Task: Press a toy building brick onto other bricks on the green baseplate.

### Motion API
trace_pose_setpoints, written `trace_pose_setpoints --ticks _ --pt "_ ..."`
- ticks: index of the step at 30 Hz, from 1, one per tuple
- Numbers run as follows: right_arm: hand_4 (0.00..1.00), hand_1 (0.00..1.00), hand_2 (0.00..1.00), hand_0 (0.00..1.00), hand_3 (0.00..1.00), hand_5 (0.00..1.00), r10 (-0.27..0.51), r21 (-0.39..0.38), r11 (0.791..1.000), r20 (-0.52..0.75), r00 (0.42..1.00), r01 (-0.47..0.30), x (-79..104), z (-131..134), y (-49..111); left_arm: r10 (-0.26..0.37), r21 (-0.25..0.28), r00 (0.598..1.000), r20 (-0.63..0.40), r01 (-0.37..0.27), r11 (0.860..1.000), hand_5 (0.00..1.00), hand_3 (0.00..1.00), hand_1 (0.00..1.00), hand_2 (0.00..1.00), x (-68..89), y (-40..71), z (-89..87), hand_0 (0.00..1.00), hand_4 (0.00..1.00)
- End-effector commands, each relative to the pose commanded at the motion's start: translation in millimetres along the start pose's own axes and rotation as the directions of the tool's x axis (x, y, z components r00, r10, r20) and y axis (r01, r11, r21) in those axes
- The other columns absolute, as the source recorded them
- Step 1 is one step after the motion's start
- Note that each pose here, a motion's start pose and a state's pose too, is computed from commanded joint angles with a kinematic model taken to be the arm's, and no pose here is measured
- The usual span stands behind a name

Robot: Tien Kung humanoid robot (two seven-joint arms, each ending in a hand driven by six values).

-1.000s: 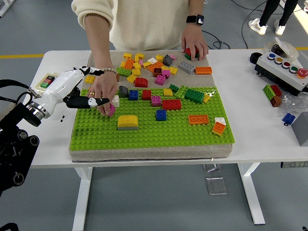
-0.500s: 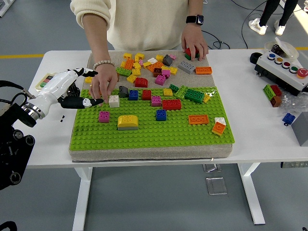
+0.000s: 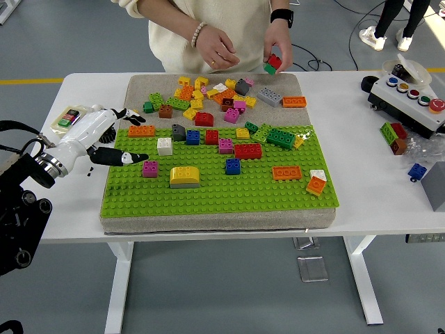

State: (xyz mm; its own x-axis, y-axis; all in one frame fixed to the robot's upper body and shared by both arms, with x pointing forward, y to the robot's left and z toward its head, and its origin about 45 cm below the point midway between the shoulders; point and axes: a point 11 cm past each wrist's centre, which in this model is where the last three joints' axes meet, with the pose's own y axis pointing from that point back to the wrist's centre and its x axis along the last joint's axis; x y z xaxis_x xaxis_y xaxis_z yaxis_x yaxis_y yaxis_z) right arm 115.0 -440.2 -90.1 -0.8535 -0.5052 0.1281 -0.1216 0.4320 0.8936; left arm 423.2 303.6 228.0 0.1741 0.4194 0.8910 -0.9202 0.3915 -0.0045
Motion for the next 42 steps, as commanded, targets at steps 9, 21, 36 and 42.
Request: trace_pose_setpoints --ticks 9,21,36,42 --pt "0.915 0.654 0.705 0.738 0.592 0.499 0.000 0.003 1.000 0.001 1.000 0.000 -0.1 -0.3 0.0 0.009 -0.005 1.000 -0.004 -0.009 1.000 0.054 0.547 0.631 0.555 -1.7 -6.4 1.4 0.742 0.610" --pt "0.915 0.654 0.705 0.738 0.591 0.501 -0.001 0.004 1.000 -0.001 1.000 0.001 -0.5 -0.8 0.0 -0.003 -0.004 1.000 -0.017 0.003 1.000 0.002 0.553 0.626 0.553 -4.1 -9.0 1.3 0.732 0.585" --pt "0.916 0.654 0.705 0.738 0.592 0.499 -0.002 0.006 1.000 -0.010 1.000 0.002 -0.3 -0.3 0.0 -0.131 0.026 0.989 -0.068 0.133 0.991 0.111 0.652 0.726 0.641 -38.3 -5.7 -9.2 0.806 0.759" --pt "0.915 0.654 0.705 0.739 0.591 0.500 -0.003 0.007 1.000 -0.011 1.000 0.003 -0.8 -1.2 0.1 -0.154 0.033 0.985 -0.076 0.157 0.987 0.135 0.674 0.737 0.662 -44.1 -6.4 -11.5 0.817 0.802"
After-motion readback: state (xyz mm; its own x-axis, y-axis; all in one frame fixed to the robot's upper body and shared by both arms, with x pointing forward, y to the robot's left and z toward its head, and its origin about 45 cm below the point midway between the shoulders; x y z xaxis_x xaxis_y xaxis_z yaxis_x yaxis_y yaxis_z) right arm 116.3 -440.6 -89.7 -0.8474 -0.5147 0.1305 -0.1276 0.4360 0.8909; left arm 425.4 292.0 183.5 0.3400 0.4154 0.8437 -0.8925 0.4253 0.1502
